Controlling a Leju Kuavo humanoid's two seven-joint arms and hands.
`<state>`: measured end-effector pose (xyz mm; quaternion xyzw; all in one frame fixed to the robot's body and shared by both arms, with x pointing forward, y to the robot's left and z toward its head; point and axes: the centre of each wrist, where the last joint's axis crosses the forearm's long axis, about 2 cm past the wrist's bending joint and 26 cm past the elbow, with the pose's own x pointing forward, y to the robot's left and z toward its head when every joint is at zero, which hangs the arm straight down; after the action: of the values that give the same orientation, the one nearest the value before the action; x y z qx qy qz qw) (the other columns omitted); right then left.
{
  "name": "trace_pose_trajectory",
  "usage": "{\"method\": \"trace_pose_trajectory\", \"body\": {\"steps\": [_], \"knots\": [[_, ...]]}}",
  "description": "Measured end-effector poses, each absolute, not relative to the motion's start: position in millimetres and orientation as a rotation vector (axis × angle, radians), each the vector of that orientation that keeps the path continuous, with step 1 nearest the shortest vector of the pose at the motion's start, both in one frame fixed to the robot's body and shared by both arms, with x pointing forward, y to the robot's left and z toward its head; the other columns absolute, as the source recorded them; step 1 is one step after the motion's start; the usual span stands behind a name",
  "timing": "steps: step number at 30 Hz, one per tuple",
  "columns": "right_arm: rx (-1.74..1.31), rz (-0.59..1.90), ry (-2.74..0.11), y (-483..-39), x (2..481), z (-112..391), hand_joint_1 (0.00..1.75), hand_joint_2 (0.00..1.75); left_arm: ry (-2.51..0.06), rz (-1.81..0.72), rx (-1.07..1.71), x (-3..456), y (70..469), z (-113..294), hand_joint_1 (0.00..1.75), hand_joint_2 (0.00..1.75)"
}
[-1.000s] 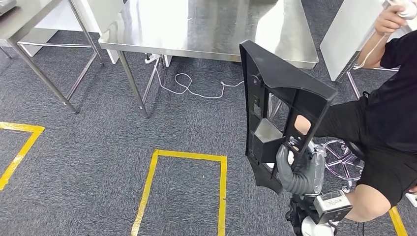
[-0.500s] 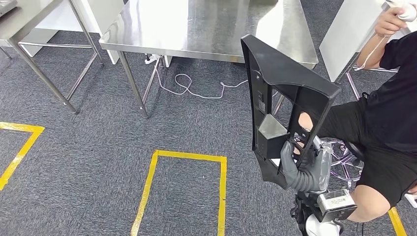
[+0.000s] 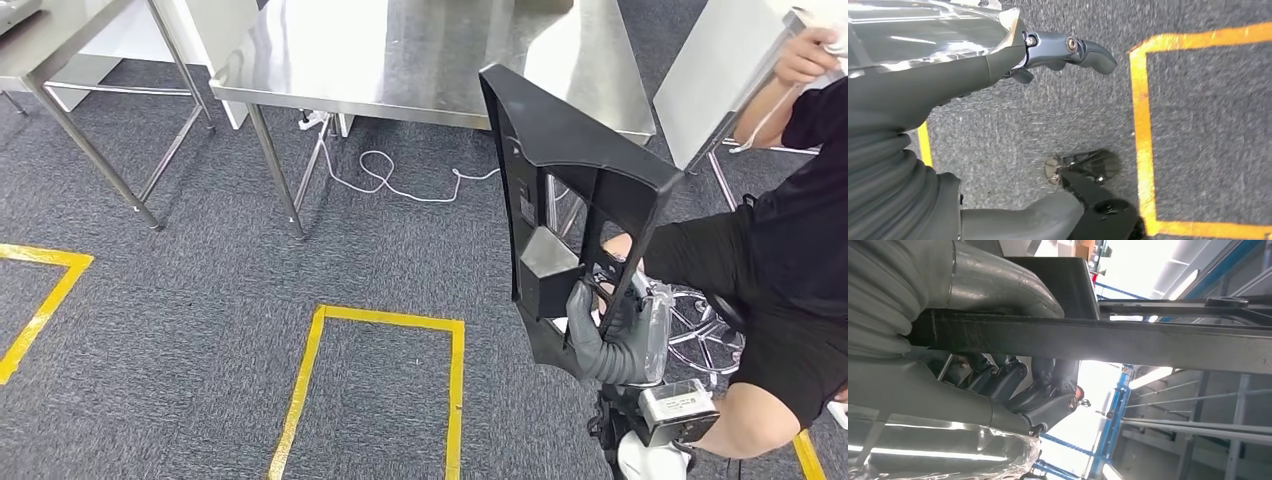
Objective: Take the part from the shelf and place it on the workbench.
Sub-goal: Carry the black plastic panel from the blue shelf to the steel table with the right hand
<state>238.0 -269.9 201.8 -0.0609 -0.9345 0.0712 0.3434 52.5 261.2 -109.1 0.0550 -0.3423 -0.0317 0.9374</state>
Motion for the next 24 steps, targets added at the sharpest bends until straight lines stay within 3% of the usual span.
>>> {"method": "trace_pose_trajectory", "body": {"steps": [24], "knots": [[-0.164, 0.199, -2.423, -270.2, 245.1, 202.5, 1.75, 1.75, -0.704, -0.055, 0.113, 53.2, 258.1, -108.8, 0.0, 1.75]]}}
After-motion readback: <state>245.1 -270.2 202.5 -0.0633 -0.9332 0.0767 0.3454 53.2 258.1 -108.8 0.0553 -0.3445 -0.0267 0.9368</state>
